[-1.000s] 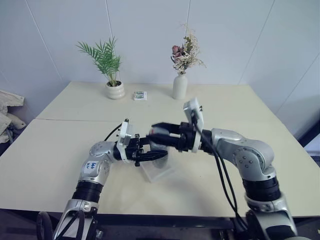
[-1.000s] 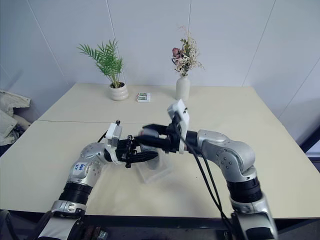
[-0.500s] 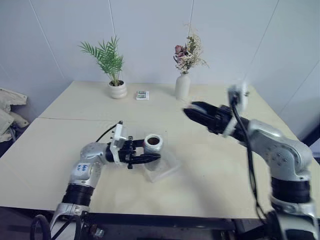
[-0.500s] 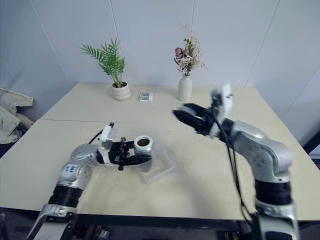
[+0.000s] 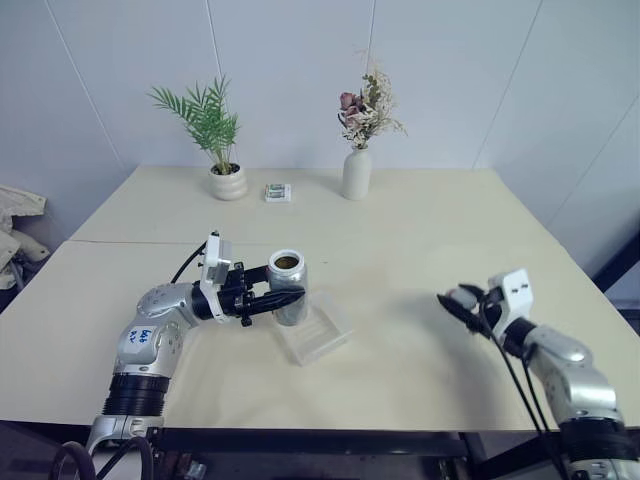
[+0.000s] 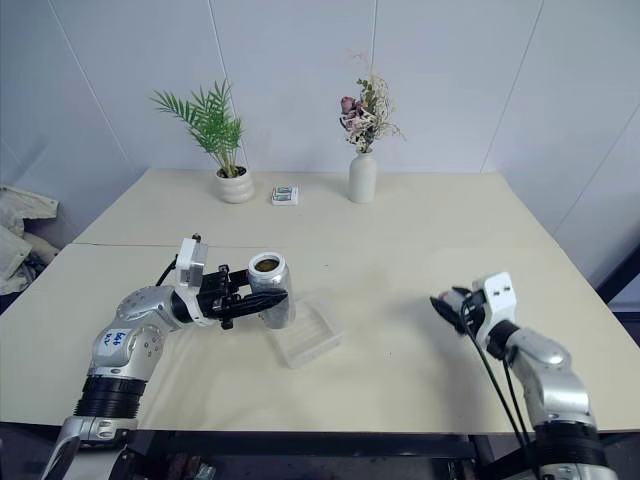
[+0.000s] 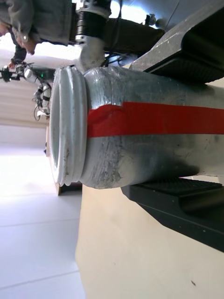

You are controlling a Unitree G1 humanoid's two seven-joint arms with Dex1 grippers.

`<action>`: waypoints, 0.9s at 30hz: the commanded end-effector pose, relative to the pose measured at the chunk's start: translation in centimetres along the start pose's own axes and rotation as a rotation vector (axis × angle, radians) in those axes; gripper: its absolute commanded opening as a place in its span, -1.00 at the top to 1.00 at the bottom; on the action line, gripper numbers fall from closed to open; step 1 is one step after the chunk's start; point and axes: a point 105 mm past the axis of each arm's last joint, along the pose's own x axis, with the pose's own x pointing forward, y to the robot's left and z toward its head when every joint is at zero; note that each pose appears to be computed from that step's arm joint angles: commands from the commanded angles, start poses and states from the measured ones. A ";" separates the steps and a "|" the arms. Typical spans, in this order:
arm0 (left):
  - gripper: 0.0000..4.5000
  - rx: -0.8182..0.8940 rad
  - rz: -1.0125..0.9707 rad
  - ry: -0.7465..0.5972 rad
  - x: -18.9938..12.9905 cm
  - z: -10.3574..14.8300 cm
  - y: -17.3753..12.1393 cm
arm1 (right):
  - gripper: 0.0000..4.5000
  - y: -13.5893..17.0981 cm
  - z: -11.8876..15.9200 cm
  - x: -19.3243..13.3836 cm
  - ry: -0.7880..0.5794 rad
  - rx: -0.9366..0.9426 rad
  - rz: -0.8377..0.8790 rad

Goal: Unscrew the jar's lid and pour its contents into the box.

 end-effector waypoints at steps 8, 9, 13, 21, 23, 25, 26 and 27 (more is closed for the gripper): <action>0.06 0.036 0.041 -0.030 -0.7 1.8 0.5 | -0.14 -1.5 1.1 -1.0 -0.062 -0.037 -0.011; 0.06 0.036 0.045 -0.032 -0.7 1.8 0.6 | -0.14 -1.7 0.9 -1.1 -0.062 -0.024 -0.021; 0.06 0.024 0.049 -0.034 -0.6 1.9 0.7 | -0.70 -1.9 0.5 -1.4 -0.047 0.009 -0.018; 0.06 0.028 0.077 0.019 -0.9 1.8 1.2 | -0.99 -0.5 5.0 -1.4 -0.167 -0.039 0.073; 0.06 0.043 0.088 0.034 -1.0 1.8 1.4 | -0.99 0.3 6.3 -1.5 -0.194 -0.053 0.122; 0.06 0.088 0.102 0.045 -1.3 2.5 1.6 | -0.99 2.3 8.9 -1.9 -0.231 -0.099 0.216; 0.06 0.096 0.110 0.040 -1.5 2.9 1.7 | -0.99 3.3 9.8 -2.2 -0.240 -0.130 0.261; 0.06 0.097 0.125 0.036 -1.6 3.3 1.9 | -0.99 4.3 10.6 -2.4 -0.241 -0.161 0.307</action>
